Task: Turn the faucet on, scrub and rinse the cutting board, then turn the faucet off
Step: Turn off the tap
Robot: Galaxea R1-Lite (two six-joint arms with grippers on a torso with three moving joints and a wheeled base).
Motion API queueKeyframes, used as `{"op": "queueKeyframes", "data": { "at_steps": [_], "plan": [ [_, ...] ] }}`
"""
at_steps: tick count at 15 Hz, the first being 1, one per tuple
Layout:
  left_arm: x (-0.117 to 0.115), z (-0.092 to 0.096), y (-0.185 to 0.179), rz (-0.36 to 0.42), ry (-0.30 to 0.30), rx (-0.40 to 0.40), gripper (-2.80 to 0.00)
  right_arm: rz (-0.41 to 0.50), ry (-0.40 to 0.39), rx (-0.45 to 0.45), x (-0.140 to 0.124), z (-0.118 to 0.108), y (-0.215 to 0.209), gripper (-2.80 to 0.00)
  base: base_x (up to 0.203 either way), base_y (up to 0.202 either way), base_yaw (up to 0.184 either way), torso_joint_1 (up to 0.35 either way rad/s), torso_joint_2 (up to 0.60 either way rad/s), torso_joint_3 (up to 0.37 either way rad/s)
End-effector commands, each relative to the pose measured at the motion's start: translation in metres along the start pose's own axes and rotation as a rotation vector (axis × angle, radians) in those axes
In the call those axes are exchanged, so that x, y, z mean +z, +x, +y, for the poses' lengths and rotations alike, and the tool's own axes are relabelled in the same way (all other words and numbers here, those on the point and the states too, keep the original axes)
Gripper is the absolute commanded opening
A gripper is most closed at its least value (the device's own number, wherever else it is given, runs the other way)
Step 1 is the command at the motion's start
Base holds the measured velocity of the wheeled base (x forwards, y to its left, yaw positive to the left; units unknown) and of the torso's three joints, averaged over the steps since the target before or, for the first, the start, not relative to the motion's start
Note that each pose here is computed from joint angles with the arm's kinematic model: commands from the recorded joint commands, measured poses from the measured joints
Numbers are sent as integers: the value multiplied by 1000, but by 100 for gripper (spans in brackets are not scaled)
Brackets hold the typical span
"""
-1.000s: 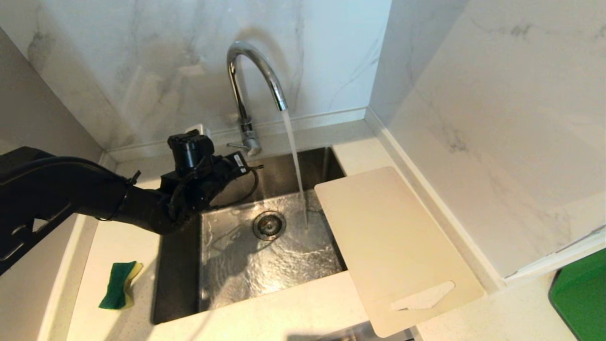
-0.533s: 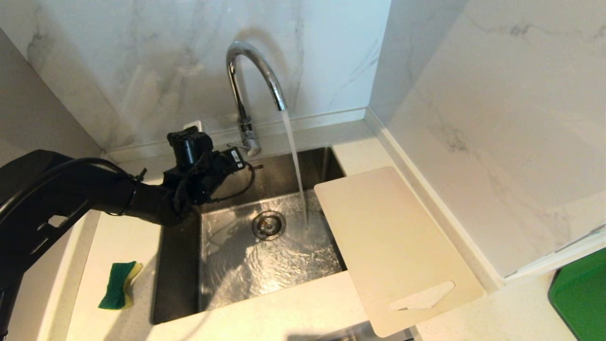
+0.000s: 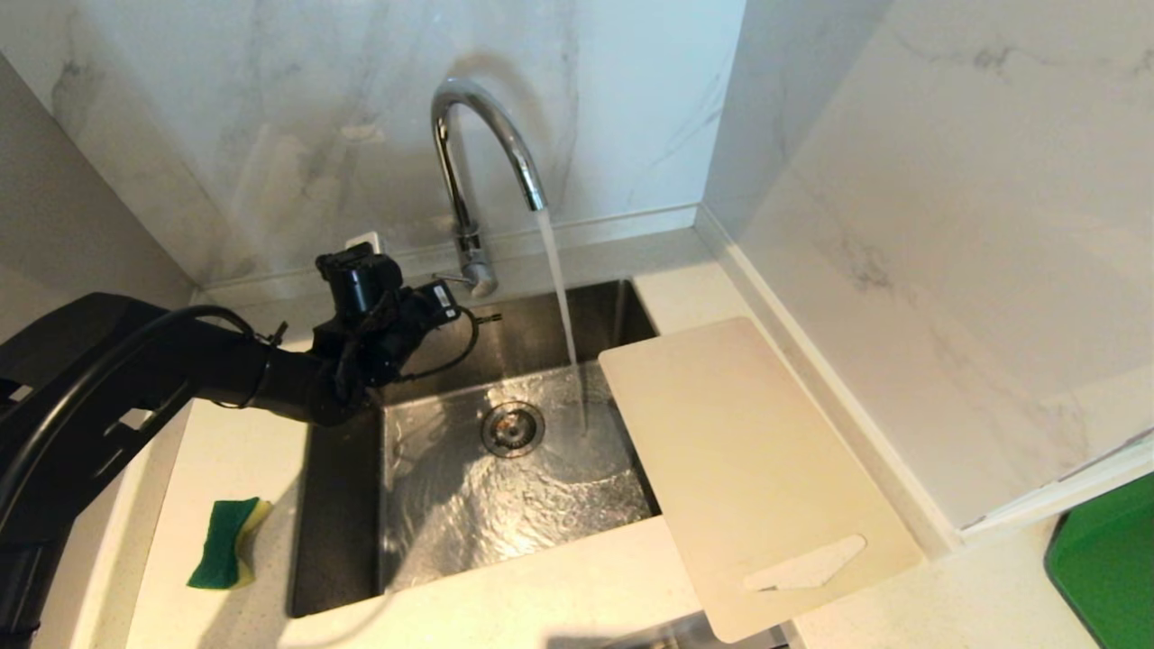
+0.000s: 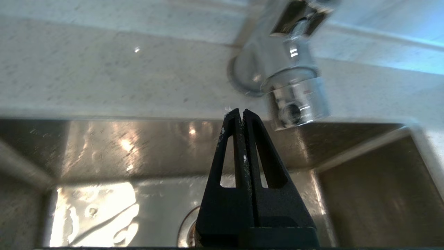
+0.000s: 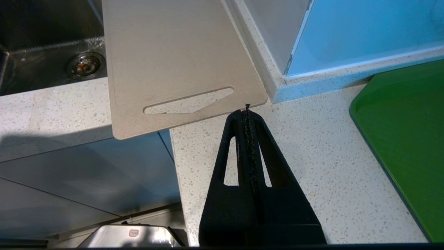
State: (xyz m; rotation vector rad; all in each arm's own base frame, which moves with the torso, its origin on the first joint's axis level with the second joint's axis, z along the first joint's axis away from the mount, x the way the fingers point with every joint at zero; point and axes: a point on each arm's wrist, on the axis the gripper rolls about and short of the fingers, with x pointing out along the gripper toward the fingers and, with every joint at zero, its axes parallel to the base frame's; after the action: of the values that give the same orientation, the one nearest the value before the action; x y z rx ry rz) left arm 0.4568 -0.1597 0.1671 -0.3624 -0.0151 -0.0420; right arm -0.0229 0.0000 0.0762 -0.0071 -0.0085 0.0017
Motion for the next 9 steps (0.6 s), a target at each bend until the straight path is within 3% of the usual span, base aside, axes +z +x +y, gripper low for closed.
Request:
{"op": "queueKeyframes", "data": {
  "at_steps": [1, 4, 7, 9],
  "plan": [
    [0, 4, 4, -10, 3, 9, -280, 2, -1, 0, 0, 0, 0, -280, 0, 0, 0, 0, 0, 0],
    [-8, 7, 3, 26, 36, 21, -280, 2, -1, 0, 0, 0, 0, -280, 0, 0, 0, 0, 0, 0],
    [-24, 12, -6, 137, 77, 44, -280, 2, -1, 0, 0, 0, 0, -280, 0, 0, 0, 0, 0, 0],
    [-23, 5, -13, 165, 81, 31, -280, 1, -1, 0, 0, 0, 0, -280, 0, 0, 0, 0, 0, 0]
  ]
}}
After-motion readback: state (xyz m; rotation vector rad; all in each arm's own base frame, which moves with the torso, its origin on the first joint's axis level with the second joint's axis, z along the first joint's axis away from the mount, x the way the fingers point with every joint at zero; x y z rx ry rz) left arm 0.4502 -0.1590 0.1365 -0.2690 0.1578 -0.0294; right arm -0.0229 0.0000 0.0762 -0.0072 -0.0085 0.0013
